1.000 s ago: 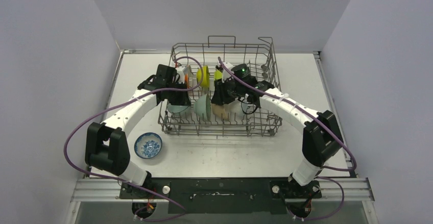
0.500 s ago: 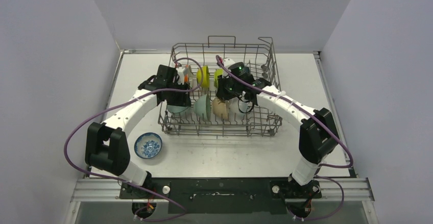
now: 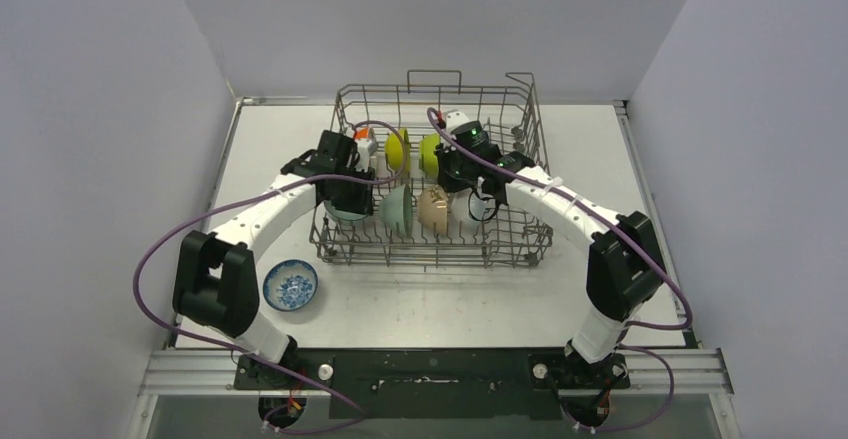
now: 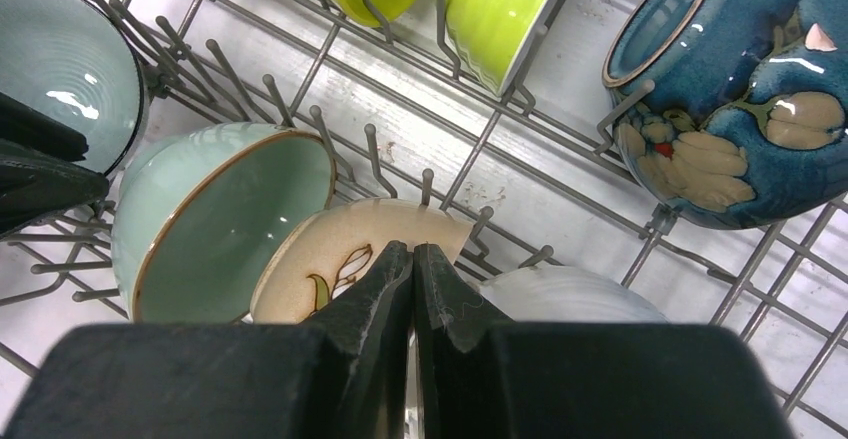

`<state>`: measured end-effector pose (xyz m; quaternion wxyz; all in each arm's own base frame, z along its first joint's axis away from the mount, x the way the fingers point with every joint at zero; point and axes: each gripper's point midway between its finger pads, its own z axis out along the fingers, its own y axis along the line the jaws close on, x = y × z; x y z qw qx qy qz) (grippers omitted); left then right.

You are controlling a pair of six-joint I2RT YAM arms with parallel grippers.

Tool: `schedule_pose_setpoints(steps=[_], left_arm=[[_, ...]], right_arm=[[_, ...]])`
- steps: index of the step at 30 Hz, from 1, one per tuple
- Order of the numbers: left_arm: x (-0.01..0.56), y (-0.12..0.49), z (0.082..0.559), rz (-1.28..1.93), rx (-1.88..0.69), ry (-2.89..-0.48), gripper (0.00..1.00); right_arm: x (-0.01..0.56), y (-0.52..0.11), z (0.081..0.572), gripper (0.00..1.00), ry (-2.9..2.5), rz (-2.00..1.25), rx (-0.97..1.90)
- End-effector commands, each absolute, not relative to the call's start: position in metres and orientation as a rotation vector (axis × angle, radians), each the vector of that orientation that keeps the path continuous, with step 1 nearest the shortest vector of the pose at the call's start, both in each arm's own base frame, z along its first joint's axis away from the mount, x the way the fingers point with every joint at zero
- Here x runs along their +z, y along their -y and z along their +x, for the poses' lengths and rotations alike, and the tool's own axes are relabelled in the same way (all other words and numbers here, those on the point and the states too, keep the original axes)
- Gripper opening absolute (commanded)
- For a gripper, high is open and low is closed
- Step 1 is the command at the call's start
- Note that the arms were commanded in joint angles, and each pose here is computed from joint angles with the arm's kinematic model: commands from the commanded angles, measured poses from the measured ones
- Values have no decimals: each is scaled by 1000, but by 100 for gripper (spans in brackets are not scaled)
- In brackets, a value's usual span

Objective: Load the bowls into the dish rack
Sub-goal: Adjust the bowl in the dish rack.

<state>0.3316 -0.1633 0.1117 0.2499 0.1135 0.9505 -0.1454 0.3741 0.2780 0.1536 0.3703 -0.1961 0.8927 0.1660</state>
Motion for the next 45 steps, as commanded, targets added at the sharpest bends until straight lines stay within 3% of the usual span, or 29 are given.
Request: schedule_pose_setpoints(steps=[1, 4, 7, 9, 17, 24, 36, 45], left_arm=[[114, 153, 342, 332, -300, -2578, 23], [118, 156, 342, 344, -300, -2568, 24], [125, 158, 341, 369, -281, -2554, 45], [129, 159, 341, 396, -255, -2537, 52], [147, 150, 341, 350, -192, -2483, 59], [195, 144, 341, 205, -292, -2318, 78], [256, 88, 332, -192, -670, -2088, 87], [253, 6, 308, -575, -708, -1889, 92]], right_arm=[[135, -246, 343, 5, -2425, -548, 304], [154, -251, 347, 6, -2365, -537, 342], [174, -257, 350, 8, -2304, -534, 384], [183, -259, 351, 8, -2280, -534, 399], [201, -268, 349, 9, -2221, -561, 462], [217, -296, 343, 17, -2154, -635, 575], [214, -406, 325, 27, -2075, -853, 774], [189, -486, 308, 40, -2049, -970, 965]])
